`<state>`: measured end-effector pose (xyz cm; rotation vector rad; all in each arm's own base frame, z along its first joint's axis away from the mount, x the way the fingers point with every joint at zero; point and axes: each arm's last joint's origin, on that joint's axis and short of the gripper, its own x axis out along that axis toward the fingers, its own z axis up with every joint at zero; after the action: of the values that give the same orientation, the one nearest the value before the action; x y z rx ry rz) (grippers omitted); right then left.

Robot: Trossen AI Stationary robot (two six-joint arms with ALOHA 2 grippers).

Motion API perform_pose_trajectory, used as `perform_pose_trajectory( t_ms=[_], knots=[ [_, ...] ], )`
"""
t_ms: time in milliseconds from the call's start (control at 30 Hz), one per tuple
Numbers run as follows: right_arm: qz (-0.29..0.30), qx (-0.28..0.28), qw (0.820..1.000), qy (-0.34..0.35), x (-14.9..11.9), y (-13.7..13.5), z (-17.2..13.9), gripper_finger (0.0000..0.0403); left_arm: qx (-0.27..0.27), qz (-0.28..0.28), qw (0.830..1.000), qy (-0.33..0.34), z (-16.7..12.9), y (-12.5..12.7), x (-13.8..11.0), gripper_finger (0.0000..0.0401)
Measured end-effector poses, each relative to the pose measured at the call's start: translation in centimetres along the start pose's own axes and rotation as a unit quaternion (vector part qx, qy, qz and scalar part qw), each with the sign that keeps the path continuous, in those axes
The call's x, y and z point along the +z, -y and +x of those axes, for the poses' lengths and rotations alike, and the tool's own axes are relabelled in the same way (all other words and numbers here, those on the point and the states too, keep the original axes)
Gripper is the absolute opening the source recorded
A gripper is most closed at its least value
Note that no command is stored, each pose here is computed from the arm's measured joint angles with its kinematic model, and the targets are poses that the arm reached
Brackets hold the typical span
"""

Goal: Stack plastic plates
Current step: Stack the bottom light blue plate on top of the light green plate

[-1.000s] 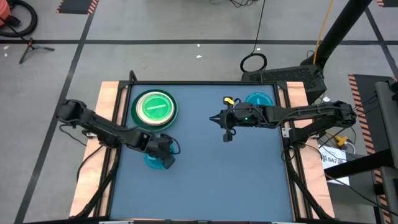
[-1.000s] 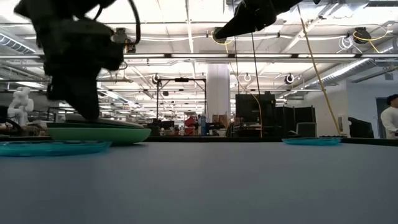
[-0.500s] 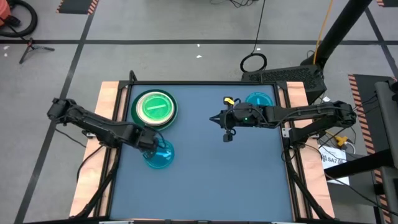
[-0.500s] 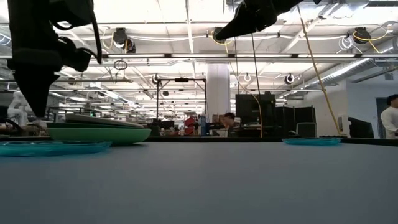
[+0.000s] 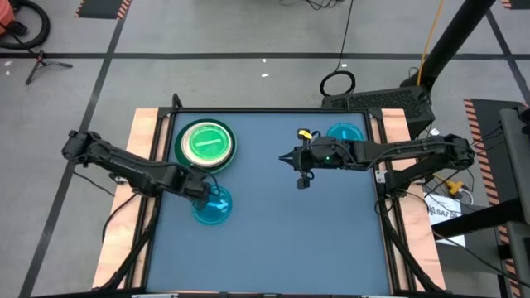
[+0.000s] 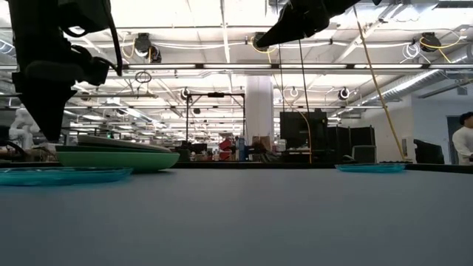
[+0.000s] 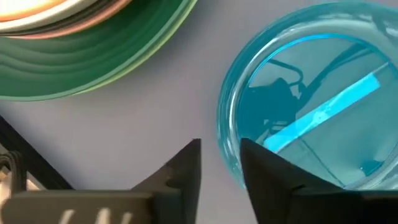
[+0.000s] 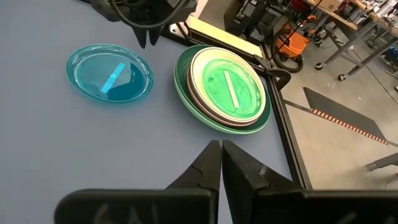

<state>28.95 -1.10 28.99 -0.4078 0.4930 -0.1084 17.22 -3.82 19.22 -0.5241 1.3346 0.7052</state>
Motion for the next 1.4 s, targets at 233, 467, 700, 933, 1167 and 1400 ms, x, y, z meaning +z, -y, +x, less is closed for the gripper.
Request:
perform_pose_trajectory(
  t_ms=[233, 467, 700, 933, 1167, 1400],
  knots=[
    [0.000, 0.001, 1.000, -0.002, 0.0, 0.0, 0.0, 0.0008, 0.020, -0.002, 1.000, -0.009, 0.7, 0.4, 0.0, 0.0188],
    [-0.001, 0.002, 1.000, -0.006, -0.1, 0.0, 0.0, 0.0008, 0.010, -0.012, 1.000, -0.004, 2.9, 0.2, -0.5, 0.0197],
    [-0.001, 0.002, 1.000, -0.005, -0.1, 0.0, 0.0, 0.0008, -0.016, -0.037, 0.999, -0.005, 5.3, -0.3, -1.4, 0.0197],
    [-0.001, 0.002, 1.000, -0.005, -0.1, 0.0, 0.0, 0.0008, -0.027, -0.048, 0.998, -0.002, 5.7, -0.4, -1.7, 0.0187],
    [-0.001, 0.002, 1.000, -0.005, -0.1, 0.0, 0.0, 0.0008, -0.041, -0.037, 0.998, 0.008, 5.6, -0.1, -1.8, 0.0111],
    [-0.001, 0.002, 1.000, -0.005, -0.1, 0.0, 0.0, 0.0008, -0.037, -0.046, 0.998, 0.010, 5.5, -0.1, -2.0, 0.0038]
  ],
)
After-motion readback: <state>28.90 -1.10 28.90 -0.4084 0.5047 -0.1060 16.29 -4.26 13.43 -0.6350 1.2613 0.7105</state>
